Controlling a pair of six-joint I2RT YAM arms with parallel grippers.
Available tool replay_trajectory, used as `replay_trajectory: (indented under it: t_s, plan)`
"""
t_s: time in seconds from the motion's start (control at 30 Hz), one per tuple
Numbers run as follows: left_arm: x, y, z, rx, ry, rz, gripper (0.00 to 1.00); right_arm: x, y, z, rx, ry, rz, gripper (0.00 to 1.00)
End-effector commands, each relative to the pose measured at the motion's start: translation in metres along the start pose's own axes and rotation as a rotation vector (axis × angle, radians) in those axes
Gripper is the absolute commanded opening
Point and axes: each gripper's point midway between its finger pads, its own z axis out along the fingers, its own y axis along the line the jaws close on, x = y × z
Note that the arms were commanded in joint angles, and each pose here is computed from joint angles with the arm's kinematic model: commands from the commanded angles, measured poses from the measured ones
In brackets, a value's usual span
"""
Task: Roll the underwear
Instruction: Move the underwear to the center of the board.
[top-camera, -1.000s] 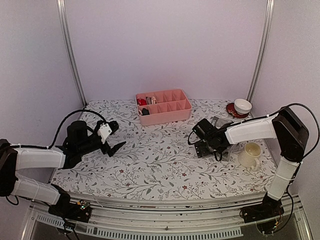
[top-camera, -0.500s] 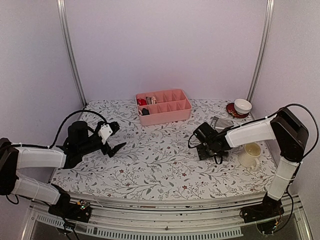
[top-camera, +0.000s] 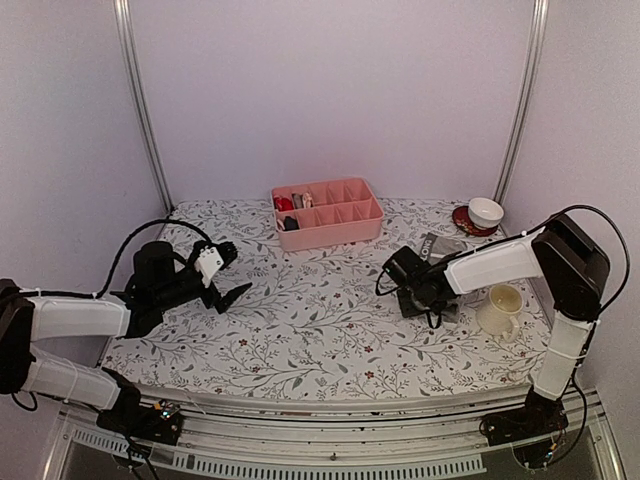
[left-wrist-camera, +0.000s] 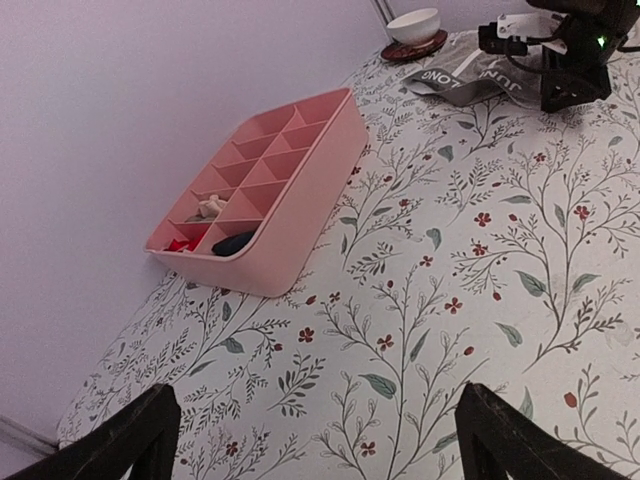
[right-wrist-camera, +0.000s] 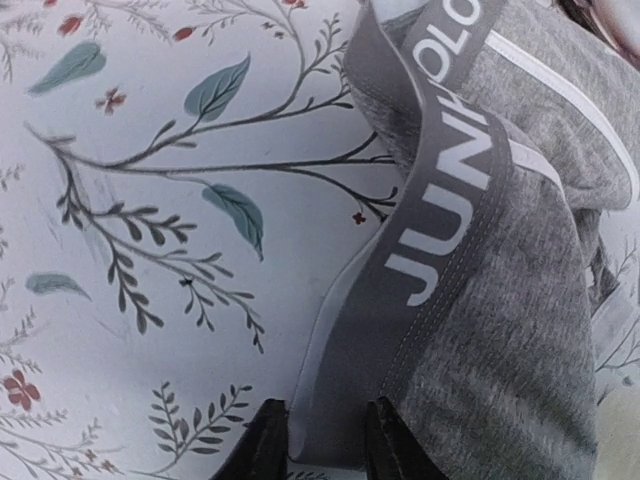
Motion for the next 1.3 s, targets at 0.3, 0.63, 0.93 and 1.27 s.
replay_trajectory:
  t_s: [0.3, 0.63, 0.93, 1.27]
  plan:
    - [-0.001, -0.001, 0.0, 0.003, -0.01, 0.01, 0.98, 0.011, 0.075, -0.037, -0.092, -0.109, -0.291, 0.02]
    - [0.004, -0.002, 0.003, 0.008, 0.002, 0.018, 0.99, 0.043, 0.244, -0.142, -0.75, -0.302, -0.551, 0.02]
    - [0.011, -0.004, 0.009, 0.024, 0.032, 0.015, 0.99, 0.069, 0.277, -0.227, -1.109, -0.382, -0.666, 0.47]
    - [-0.003, -0.016, 0.022, 0.188, 0.066, -0.084, 0.98, -0.083, 0.137, -0.202, -0.764, -0.527, -0.262, 0.98]
